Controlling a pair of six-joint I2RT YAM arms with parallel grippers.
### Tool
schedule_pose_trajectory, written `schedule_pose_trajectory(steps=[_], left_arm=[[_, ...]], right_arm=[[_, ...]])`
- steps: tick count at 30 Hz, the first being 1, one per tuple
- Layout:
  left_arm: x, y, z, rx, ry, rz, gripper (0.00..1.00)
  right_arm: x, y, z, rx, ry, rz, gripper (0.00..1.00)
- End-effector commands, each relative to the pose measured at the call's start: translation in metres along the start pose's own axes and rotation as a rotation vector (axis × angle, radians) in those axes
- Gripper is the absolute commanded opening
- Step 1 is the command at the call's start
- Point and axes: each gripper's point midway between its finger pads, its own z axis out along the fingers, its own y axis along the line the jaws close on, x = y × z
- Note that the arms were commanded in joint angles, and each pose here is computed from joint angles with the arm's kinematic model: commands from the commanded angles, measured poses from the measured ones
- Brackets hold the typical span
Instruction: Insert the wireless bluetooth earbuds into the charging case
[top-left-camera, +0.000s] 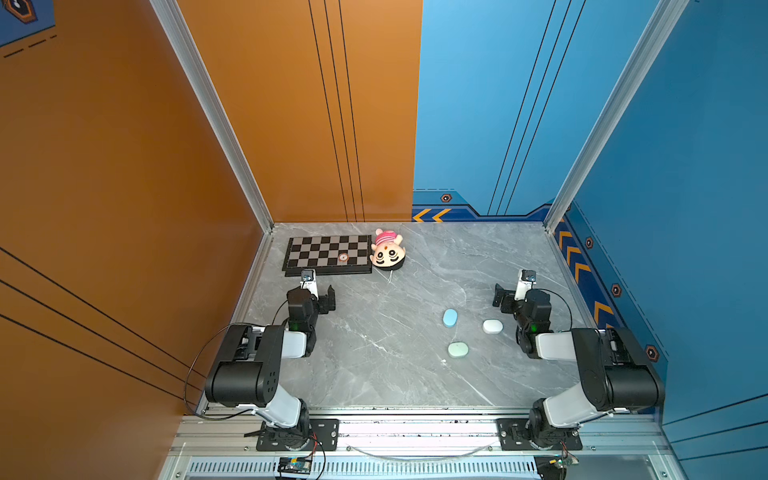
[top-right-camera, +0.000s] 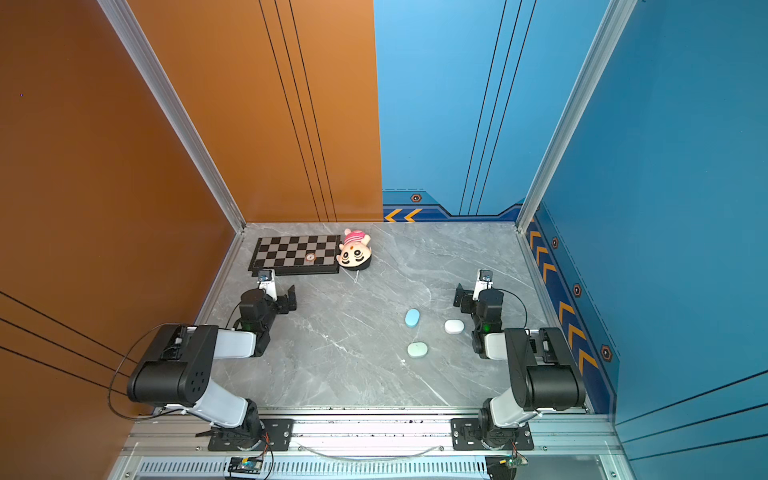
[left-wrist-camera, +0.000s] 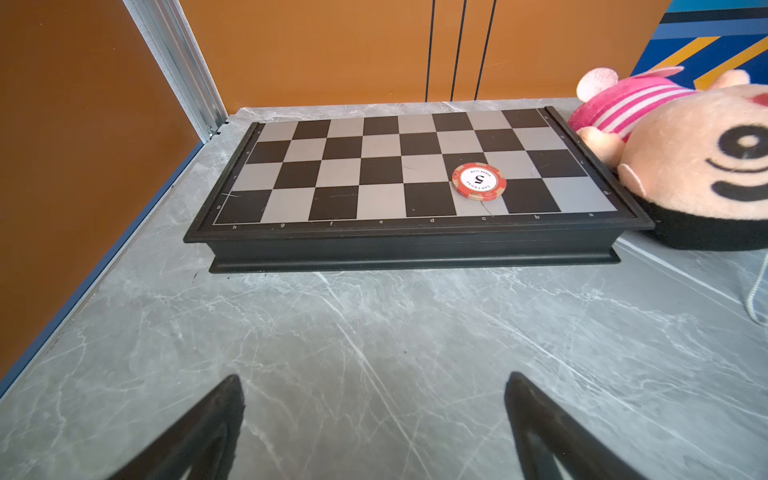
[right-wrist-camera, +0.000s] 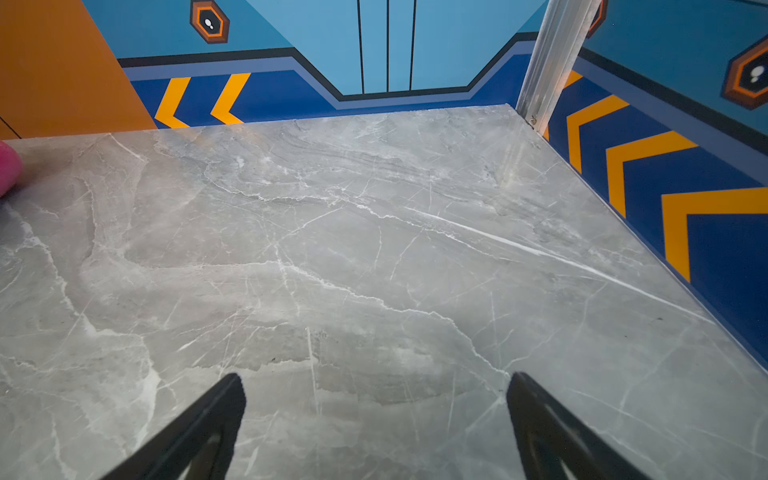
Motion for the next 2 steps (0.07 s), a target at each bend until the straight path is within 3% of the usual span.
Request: schedule_pose_trajectory(steps=[1, 2], left_arm=[[-0.0021, -0.0027, -0.0016, 0.010, -0.012, -0.003, 0.98], [-0.0023, -0.0027, -0.0018, 0.010, -0.013, -0.003, 0.98]], right_arm=[[-0.0023, 0.0003, 0.0026, 0.002, -0.005, -0.002, 1.00], [-0.0021, 0.0001, 0.0025, 0.002, -0.006, -0.002, 1.00]])
